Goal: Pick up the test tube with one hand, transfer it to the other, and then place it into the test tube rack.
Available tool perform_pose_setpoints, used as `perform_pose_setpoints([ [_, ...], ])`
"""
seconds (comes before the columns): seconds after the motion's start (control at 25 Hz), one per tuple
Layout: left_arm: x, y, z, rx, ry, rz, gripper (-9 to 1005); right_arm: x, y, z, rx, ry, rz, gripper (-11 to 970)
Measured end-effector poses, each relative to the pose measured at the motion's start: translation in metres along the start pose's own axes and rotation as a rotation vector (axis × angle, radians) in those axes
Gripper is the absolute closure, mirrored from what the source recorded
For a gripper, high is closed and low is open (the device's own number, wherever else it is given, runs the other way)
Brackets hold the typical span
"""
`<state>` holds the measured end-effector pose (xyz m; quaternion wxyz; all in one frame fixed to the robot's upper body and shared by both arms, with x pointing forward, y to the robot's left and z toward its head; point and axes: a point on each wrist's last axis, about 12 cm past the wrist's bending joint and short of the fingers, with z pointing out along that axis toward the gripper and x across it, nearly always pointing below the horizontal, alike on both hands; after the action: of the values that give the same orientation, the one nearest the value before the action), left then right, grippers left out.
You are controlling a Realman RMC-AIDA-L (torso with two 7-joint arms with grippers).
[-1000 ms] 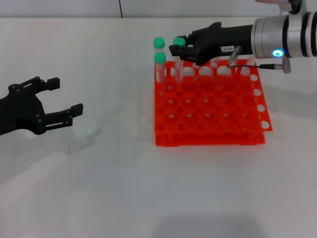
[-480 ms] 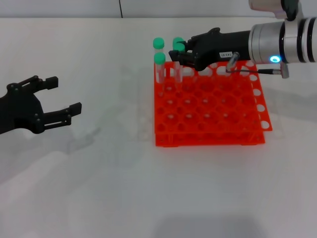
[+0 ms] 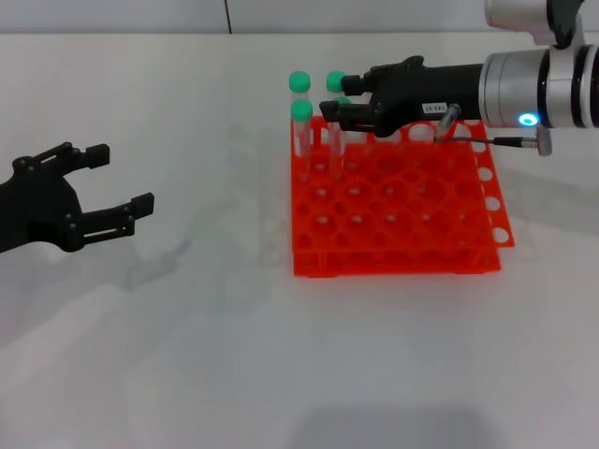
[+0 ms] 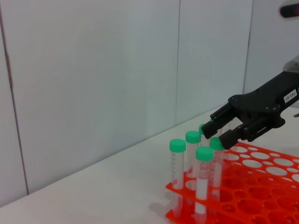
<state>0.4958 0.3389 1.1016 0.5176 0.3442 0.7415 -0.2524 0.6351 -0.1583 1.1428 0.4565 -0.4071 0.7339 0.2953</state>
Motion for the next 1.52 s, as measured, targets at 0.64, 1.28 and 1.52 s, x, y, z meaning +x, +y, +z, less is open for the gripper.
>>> perform_pose_setpoints([
  [0.64,0.004,-0.001,-0.004,-0.015,-0.012,-0.008,116,0.003,0.004,-0.066,-0.055,-0.11,-0.044,379],
  [1.28,0.01,0.001,-0.015,0.117,-0.036,-0.027,110,0.079,0.0,-0.112,-0.087,-0.096,0.035,316],
  [1.52,0.012,0.002,-0.023,0.165,-0.033,-0.036,111,0.086,0.003,-0.112,-0.094,-0.071,0.045,237],
])
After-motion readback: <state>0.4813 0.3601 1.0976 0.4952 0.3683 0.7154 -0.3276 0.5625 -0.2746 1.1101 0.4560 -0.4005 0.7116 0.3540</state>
